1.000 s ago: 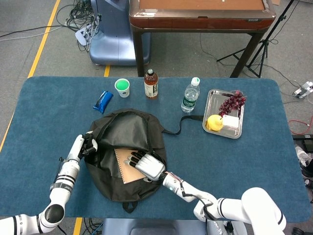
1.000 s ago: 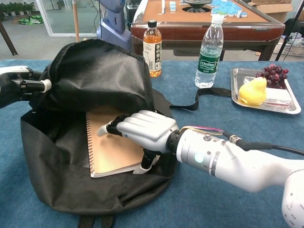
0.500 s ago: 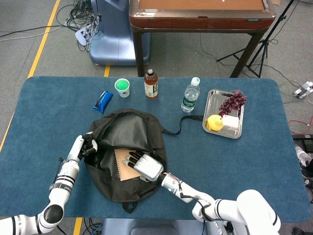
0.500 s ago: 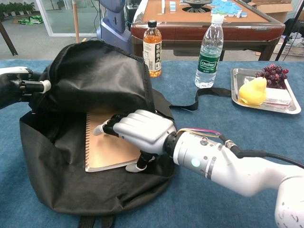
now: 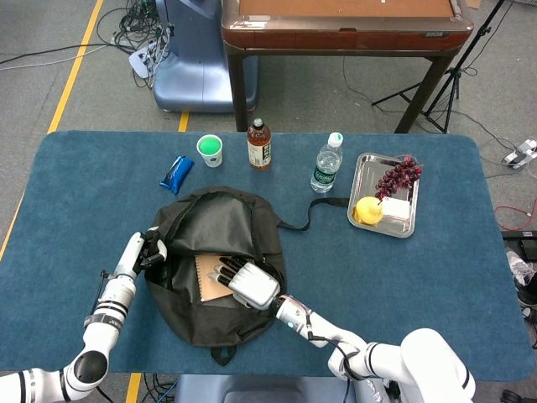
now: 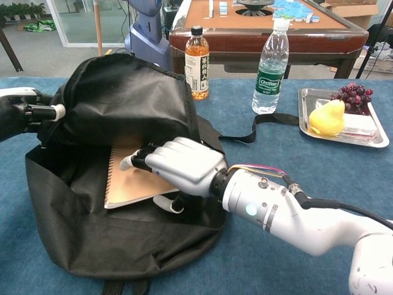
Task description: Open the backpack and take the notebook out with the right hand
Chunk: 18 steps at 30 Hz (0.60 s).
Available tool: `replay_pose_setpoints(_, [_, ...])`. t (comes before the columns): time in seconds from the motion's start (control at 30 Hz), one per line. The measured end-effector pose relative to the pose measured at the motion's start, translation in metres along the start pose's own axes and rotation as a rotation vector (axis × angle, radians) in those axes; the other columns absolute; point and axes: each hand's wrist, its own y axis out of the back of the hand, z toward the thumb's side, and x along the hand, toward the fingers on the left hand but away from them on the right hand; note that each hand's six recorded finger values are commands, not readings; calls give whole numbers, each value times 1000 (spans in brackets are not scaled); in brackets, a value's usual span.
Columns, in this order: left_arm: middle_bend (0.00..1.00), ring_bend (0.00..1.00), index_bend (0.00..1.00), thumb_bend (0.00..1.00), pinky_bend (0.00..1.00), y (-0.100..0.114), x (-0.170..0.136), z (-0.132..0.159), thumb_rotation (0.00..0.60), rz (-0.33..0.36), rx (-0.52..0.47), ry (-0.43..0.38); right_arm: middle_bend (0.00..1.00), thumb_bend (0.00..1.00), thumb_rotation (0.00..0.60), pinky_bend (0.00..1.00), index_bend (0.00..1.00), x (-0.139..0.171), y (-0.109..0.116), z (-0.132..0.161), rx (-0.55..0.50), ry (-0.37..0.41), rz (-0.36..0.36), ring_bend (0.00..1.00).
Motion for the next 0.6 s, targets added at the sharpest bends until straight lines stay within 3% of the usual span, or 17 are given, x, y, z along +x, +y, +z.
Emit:
replay_pose_setpoints(0.4, [221,178,515,674,247,-1,1,0,600,-8,-9,3,315,507,600,197,580,-2,2,-2,-7,-5,-46,184])
replay_pose_setpoints(0.6, [220,177,511,673,247,-1,2,0,600,-9,-13,2,367,530,600,196,681,-2,9,-5,-10,-13,-85,236])
